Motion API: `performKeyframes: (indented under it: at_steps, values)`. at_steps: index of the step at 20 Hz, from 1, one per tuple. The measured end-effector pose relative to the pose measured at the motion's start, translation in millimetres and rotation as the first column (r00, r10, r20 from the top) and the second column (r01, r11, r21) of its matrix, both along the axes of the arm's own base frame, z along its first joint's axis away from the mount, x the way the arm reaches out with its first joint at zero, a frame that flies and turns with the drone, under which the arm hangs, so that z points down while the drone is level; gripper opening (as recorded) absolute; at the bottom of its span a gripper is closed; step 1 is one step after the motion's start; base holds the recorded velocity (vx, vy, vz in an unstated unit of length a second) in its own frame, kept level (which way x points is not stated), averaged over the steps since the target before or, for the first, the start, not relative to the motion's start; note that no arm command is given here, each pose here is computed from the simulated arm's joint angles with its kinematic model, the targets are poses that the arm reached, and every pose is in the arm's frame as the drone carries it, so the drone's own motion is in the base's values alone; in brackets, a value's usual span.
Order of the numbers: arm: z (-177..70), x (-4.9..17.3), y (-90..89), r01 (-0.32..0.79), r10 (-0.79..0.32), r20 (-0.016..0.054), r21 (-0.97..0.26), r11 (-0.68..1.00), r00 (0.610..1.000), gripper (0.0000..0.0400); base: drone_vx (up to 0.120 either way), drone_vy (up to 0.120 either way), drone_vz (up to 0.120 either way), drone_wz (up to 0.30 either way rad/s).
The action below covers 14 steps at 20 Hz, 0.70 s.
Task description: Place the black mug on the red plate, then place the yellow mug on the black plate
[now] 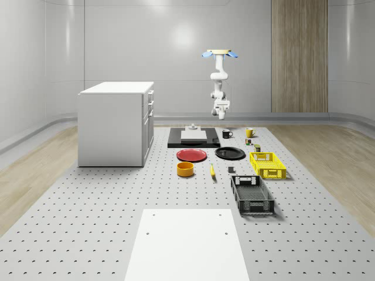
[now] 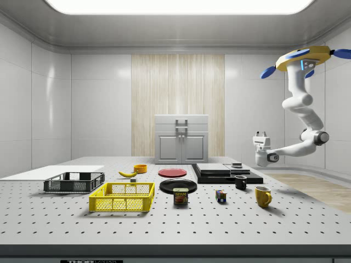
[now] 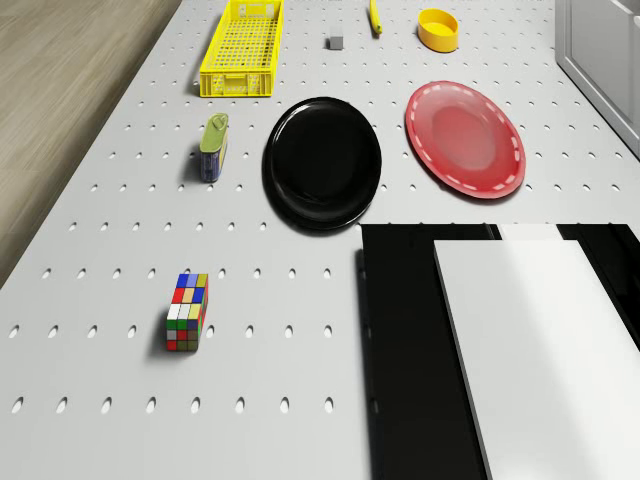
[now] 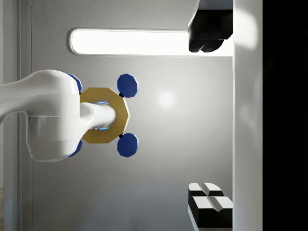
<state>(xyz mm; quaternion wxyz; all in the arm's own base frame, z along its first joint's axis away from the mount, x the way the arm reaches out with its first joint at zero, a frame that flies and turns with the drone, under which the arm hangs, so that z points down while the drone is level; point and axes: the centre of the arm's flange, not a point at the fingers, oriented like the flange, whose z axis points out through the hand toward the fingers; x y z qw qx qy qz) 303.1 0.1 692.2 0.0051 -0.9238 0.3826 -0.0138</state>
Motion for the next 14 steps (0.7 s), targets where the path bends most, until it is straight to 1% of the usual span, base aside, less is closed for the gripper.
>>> performKeyframes:
  at_steps: [4, 14]
  values:
    - [0.1, -0.3, 0.1, 0.000, 0.000, 0.0030, -0.001, 1.000, 1.000, 0.0400, 0.120, -0.110, 0.000, 0.000]
    - [0.1, -1.0, 1.1, 0.000, 0.000, 0.0106, -0.011, 1.000, 1.000, 0.0400, 0.120, 0.000, 0.000, 0.000]
